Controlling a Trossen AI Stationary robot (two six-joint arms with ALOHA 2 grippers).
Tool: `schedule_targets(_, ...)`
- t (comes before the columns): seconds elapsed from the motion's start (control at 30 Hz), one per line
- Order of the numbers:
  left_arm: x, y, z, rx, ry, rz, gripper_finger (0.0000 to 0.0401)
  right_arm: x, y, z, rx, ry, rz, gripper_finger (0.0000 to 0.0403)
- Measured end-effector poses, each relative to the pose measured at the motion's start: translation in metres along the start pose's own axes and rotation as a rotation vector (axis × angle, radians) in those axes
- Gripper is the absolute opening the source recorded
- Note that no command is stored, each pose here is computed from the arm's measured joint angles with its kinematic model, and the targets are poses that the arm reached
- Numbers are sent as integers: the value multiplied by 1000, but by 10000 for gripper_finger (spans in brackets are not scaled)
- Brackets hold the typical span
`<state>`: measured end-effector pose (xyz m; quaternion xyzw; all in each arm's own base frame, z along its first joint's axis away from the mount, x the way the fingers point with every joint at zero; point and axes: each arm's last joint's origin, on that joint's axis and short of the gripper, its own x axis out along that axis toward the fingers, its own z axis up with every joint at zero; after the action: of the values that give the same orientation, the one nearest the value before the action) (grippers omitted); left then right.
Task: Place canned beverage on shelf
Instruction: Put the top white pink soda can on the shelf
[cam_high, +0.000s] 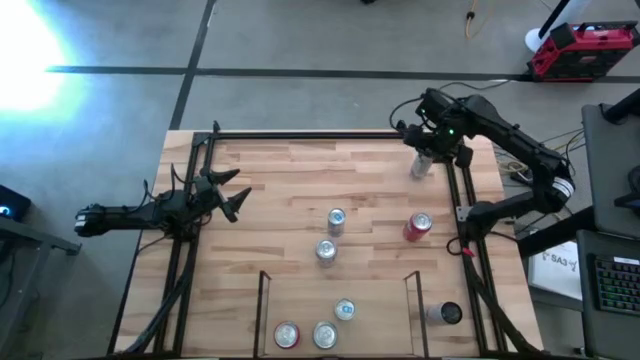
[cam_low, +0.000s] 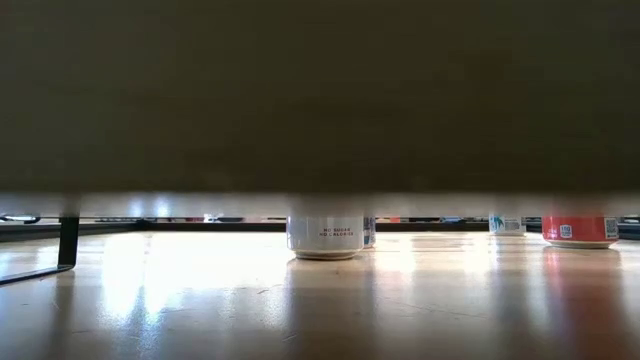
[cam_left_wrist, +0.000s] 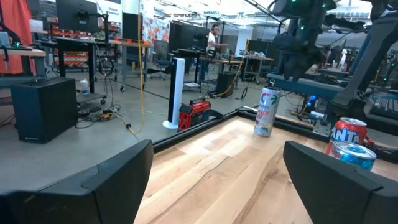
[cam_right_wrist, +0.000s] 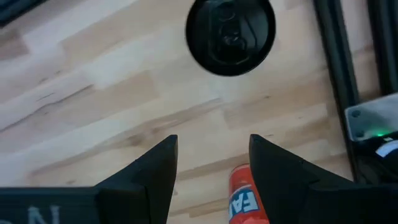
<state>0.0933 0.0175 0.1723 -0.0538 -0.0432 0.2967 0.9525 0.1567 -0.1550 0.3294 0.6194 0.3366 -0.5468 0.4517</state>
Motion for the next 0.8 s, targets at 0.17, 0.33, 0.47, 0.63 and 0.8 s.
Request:
schedule_targets(0.17,0,0,0,0,0,0,346,11,4,3,74,12,-80,241)
schedule_targets(0.33,0,0,0,0,0,0,346,17,8,5,103,10,-101,329)
schedule_targets(0.47,0,0,0,0,0,0,346,17,7,7,186,-61,-128,379)
schedule_targets(0.63,0,0,0,0,0,0,346,15,6,9,237,-135,-134,390)
schedule_targets(0.8,0,0,0,0,0,0,346,17,8,13,349,-234,-143,390)
